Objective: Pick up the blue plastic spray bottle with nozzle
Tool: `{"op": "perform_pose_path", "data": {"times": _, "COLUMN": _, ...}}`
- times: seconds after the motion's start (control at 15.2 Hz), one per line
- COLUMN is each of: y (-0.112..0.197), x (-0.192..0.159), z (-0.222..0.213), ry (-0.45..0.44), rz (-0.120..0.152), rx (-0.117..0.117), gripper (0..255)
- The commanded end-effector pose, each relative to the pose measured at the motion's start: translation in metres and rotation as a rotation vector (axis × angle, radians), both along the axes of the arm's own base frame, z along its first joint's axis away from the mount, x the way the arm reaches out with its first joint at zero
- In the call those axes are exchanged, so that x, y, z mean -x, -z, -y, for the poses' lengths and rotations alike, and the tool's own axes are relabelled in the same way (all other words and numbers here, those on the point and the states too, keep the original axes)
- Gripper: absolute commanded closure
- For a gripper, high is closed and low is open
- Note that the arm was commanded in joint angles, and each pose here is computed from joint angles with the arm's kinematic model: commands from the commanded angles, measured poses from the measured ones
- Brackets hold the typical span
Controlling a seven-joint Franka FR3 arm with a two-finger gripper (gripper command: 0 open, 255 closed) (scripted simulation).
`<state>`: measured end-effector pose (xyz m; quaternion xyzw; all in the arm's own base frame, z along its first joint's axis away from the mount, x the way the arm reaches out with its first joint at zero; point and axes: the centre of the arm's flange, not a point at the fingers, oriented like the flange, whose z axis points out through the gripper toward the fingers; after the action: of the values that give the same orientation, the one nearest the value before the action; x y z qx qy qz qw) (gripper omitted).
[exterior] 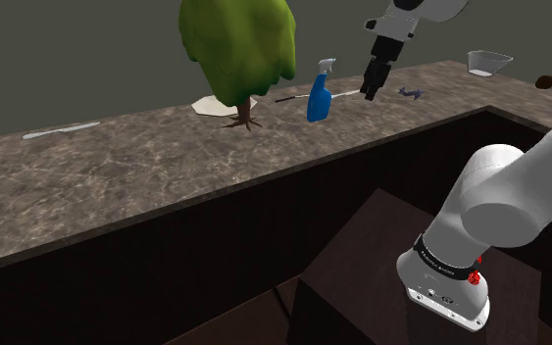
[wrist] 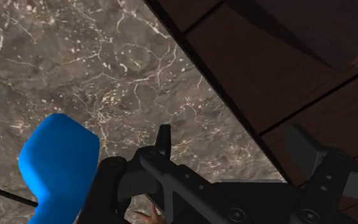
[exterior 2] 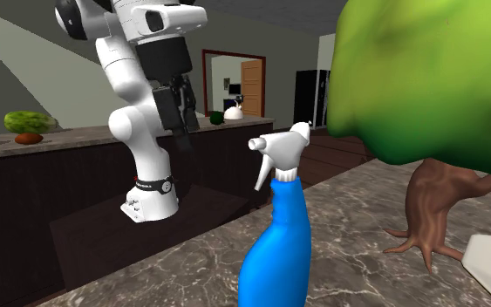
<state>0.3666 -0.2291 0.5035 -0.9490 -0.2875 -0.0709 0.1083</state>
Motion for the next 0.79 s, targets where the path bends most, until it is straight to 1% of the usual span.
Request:
{"op": "perform_pose_path", "data": {"times": 0.0, "y": 0.009, "x": -0.015, "z": 0.022, "ry": -0.071, "rz": 0.035, "rx": -0.009, "gripper": 0}}
{"op": "perform_pose_path", "data": {"times": 0.33, "y": 0.028, "x": -0.061, "z": 0.068, "ry": -0.232, "rz": 0.114, "rx": -0.041, "gripper": 0}}
{"op": "perform_pose_path", "data": {"times": 0.73, "y": 0.047, "x": -0.127, "z": 0.111, "ry": -0.425, "rz": 0.209, "rx": -0.079, "gripper": 0}}
